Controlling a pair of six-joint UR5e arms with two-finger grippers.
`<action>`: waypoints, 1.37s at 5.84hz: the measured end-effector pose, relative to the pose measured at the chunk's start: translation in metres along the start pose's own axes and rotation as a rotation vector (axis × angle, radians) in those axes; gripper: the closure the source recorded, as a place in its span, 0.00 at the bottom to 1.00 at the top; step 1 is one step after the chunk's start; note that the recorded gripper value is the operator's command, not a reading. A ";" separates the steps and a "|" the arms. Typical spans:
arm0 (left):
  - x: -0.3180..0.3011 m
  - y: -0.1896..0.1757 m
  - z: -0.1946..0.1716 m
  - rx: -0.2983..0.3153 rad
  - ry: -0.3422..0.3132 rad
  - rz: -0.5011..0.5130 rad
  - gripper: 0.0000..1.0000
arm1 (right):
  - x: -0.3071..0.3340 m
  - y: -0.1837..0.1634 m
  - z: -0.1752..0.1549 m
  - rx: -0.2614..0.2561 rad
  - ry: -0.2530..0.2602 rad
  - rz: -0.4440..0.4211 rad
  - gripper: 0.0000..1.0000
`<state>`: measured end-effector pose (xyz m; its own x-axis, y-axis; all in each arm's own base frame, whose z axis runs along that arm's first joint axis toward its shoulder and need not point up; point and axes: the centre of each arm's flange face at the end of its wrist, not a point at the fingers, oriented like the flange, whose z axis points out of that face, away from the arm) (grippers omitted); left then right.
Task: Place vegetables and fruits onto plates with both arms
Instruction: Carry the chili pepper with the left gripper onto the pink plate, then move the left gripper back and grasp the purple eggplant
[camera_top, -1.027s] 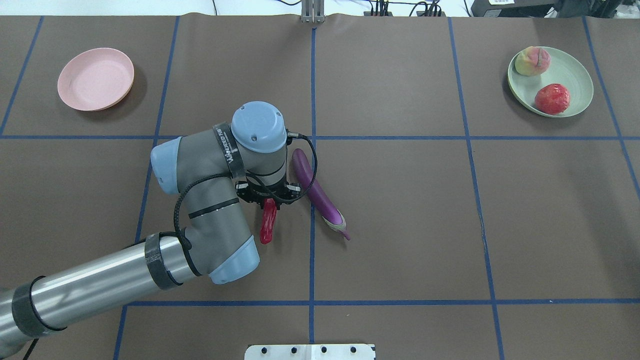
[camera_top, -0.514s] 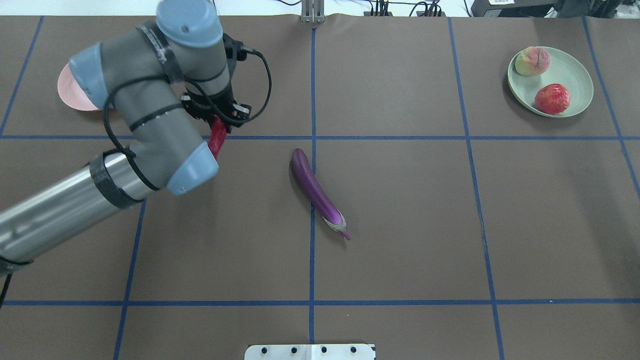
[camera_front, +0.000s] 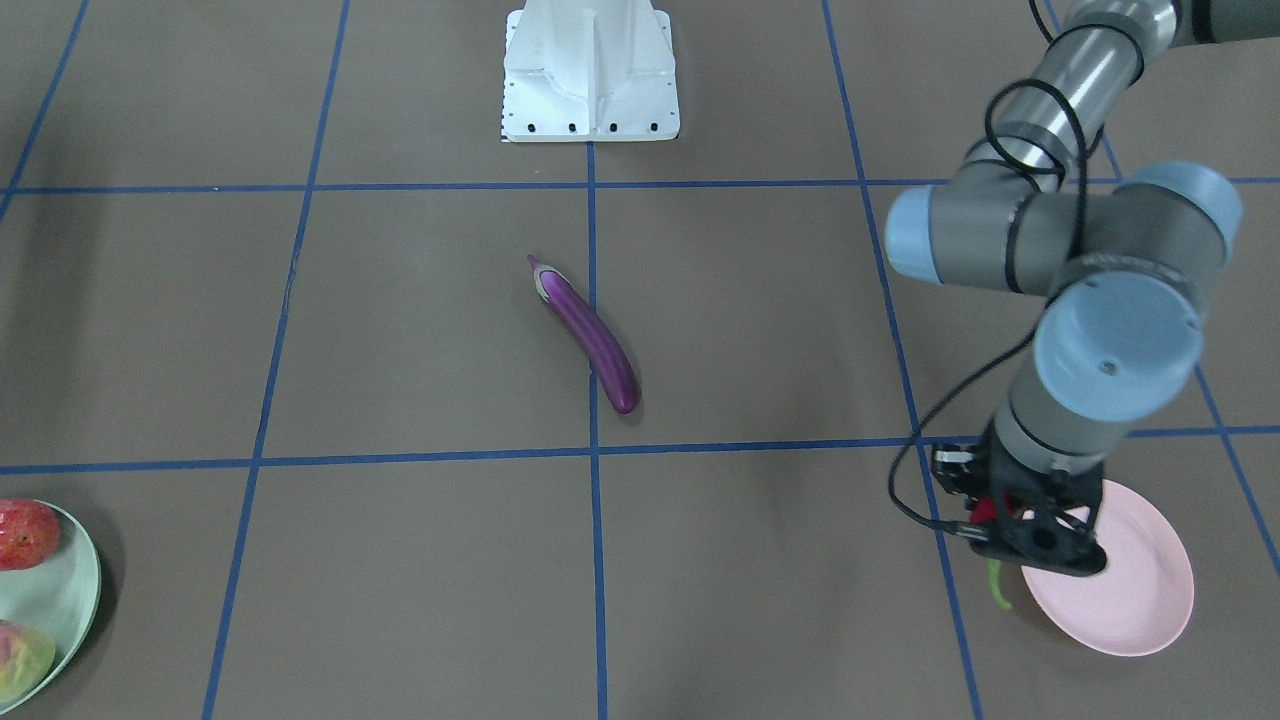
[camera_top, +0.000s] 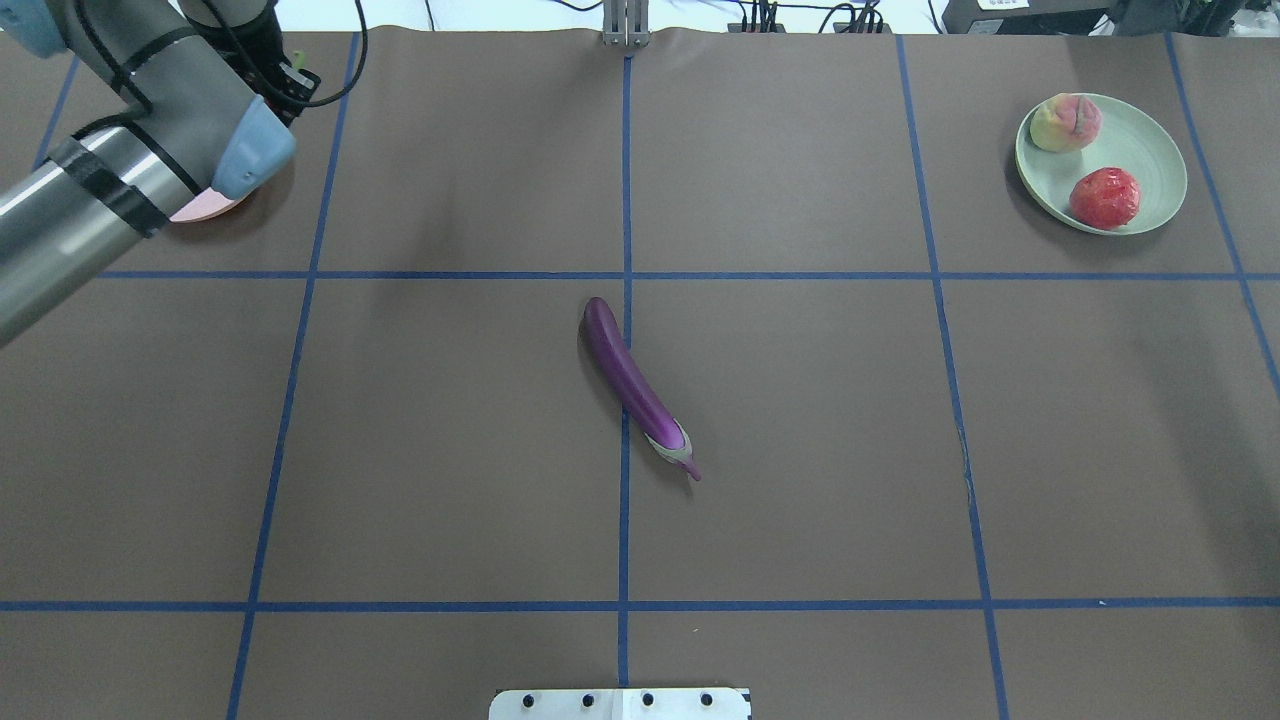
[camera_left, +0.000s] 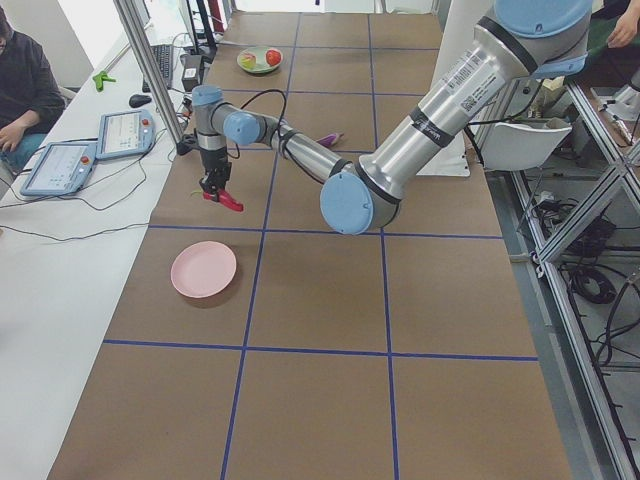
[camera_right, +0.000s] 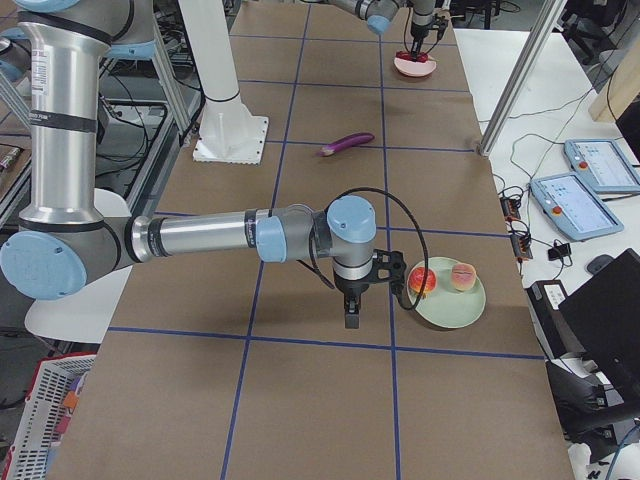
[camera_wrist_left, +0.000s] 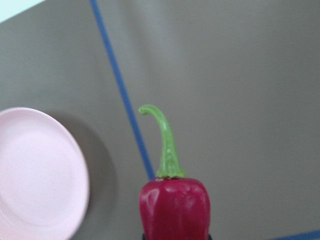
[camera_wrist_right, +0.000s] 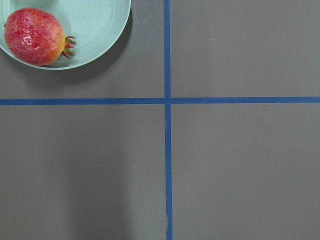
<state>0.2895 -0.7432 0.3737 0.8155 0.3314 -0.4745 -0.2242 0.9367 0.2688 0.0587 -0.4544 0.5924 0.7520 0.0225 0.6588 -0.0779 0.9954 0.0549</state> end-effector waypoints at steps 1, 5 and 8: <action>-0.049 -0.003 0.031 0.003 -0.014 0.028 1.00 | 0.000 0.000 0.000 0.000 0.000 0.000 0.01; -0.106 0.027 0.091 0.049 0.026 0.055 0.00 | -0.002 -0.002 -0.002 0.004 -0.002 -0.005 0.01; 0.039 0.007 0.009 0.074 0.245 -0.247 0.00 | -0.003 -0.002 -0.003 0.007 -0.001 -0.007 0.01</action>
<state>0.3245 -0.7248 0.3647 0.6865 0.1215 -0.7169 0.0103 0.9842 0.1766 0.0582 -0.4565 0.5879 0.7516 0.0153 0.6595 -0.0770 0.9949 0.0647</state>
